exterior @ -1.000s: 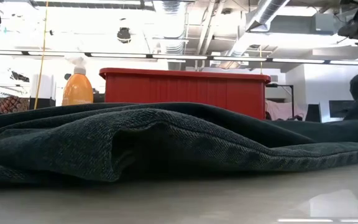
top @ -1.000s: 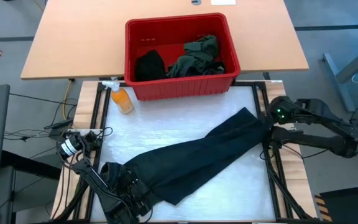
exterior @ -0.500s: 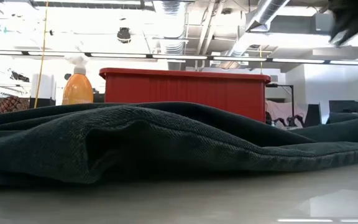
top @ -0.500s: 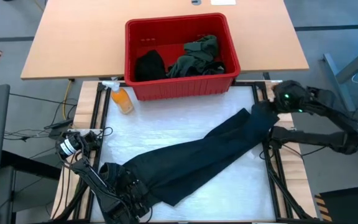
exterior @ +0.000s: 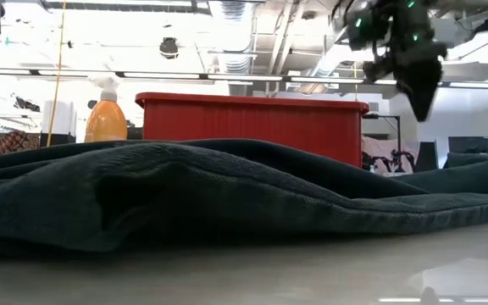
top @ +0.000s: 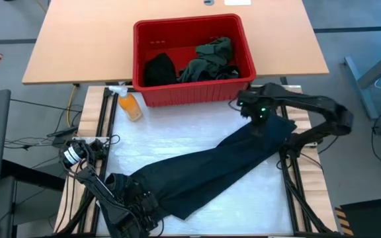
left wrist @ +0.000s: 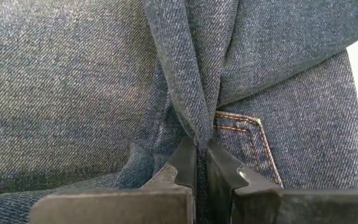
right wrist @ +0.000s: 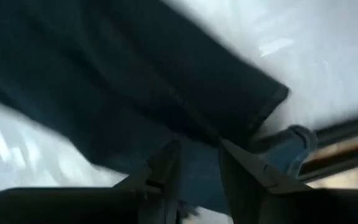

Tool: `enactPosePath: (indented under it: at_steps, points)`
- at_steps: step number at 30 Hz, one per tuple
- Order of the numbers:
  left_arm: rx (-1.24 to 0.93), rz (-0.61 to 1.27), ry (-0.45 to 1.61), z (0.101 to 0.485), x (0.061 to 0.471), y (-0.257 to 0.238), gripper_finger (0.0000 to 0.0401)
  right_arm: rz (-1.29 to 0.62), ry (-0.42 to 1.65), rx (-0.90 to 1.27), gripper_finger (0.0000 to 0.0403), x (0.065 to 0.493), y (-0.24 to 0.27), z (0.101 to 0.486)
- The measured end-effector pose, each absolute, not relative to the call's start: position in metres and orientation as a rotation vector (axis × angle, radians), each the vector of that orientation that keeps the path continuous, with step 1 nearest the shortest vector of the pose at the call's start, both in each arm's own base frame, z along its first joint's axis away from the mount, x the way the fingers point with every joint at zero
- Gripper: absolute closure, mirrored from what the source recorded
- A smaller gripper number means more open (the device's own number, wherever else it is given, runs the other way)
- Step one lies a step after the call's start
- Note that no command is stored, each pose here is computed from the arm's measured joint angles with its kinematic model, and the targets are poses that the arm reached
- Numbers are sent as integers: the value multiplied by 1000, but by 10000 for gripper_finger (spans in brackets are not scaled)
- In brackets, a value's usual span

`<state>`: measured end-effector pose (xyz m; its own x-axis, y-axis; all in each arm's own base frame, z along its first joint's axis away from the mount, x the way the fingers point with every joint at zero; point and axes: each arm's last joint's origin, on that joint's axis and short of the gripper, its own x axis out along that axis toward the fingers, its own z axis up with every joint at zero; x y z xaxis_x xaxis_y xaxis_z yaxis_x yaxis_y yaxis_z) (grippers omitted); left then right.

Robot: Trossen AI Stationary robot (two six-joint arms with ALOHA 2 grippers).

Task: Fold Laundry from Bin
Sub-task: Fold the dark blue pants

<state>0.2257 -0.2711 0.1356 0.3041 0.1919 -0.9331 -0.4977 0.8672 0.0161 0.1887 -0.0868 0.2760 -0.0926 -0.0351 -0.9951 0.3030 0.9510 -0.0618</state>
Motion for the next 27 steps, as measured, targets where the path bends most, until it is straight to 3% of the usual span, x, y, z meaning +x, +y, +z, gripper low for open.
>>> enactPosePath:
  at_steps: [7,13,18,27]
  points:
    - [-346,461,1165,135,227,-274,401,142,1929,-41,266,202,-91,248]
    - [-353,457,1161,135,228,-274,401,454,1956,-247,271,212,-89,235]
    - [-361,463,1159,135,228,-275,401,575,1990,-334,271,217,-89,227]
    - [-368,467,1156,135,227,-275,401,690,2057,-283,271,217,-98,202]
